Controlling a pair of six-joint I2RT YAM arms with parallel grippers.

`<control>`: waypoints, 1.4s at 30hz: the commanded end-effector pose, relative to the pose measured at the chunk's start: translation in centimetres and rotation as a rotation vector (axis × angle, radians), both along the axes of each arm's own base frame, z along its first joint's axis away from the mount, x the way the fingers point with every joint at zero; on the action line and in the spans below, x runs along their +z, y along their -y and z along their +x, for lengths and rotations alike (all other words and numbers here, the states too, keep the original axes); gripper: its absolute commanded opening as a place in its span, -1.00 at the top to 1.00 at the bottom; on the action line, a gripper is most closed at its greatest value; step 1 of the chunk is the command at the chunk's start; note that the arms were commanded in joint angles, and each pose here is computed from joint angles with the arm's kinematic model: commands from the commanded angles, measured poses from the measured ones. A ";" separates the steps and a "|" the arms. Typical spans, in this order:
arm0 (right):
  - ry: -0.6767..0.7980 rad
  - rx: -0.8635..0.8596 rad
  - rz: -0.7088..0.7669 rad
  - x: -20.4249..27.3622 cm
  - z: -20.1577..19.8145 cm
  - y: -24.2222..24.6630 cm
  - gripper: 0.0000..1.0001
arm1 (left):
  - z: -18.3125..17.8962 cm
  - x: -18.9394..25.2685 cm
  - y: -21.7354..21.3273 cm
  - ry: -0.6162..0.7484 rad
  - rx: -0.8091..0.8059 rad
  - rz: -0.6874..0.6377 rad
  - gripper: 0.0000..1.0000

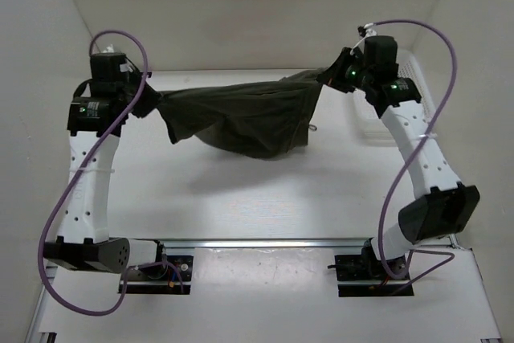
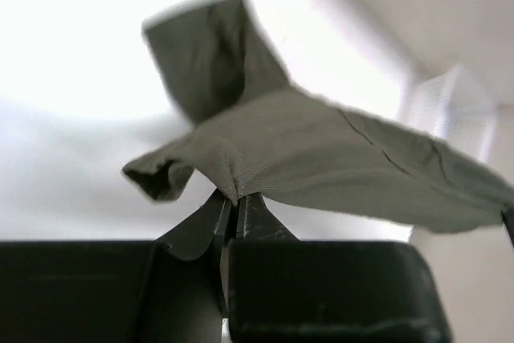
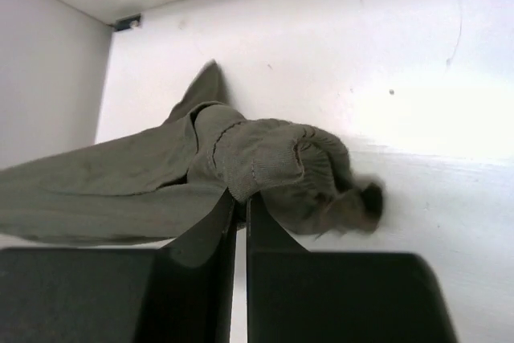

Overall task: Fold and stack the shorts
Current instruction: Flatten the shorts out

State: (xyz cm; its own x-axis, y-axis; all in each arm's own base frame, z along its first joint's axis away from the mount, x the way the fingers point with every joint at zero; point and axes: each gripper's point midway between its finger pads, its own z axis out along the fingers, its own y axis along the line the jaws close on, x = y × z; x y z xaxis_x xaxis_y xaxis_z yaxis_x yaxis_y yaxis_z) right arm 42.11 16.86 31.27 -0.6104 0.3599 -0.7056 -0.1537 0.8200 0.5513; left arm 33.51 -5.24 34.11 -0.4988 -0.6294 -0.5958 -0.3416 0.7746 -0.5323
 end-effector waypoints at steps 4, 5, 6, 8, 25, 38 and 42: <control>0.218 -0.006 -0.125 10.1 -6.1 3.5 1.00 | -2.3 9.9 -3.0 0.263 0.068 0.076 0.79; 0.218 0.003 -0.144 10.3 -7.0 3.8 1.00 | -2.7 10.7 -3.0 0.280 0.064 0.083 0.79; 0.232 0.001 -0.140 11.1 -7.8 4.0 1.00 | -3.3 12.3 -3.0 0.316 0.065 0.081 0.79; 0.267 0.020 -0.151 12.5 -10.2 4.4 1.00 | -5.0 13.8 -3.4 0.356 0.071 0.090 0.79; 0.458 -0.008 -0.184 20.1 -26.4 9.1 1.00 | -17.7 23.4 -4.2 0.705 0.092 0.141 0.79; 0.103 0.011 -0.260 4.0 -6.8 4.8 1.00 | 7.5 3.6 0.1 0.155 -0.181 0.157 0.54; -0.020 0.002 -0.289 -1.7 1.0 3.3 -0.70 | 16.6 -2.5 1.0 0.025 -0.232 0.177 -0.93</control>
State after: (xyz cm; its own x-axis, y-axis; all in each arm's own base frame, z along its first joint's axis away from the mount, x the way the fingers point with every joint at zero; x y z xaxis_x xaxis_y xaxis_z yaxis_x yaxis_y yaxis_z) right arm 37.93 13.77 29.68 -0.6898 0.1317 -0.7119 -0.1699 0.9264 0.3360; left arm 46.49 -6.73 31.50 -0.6246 -0.4159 -0.6610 -0.1522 0.8950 -0.4193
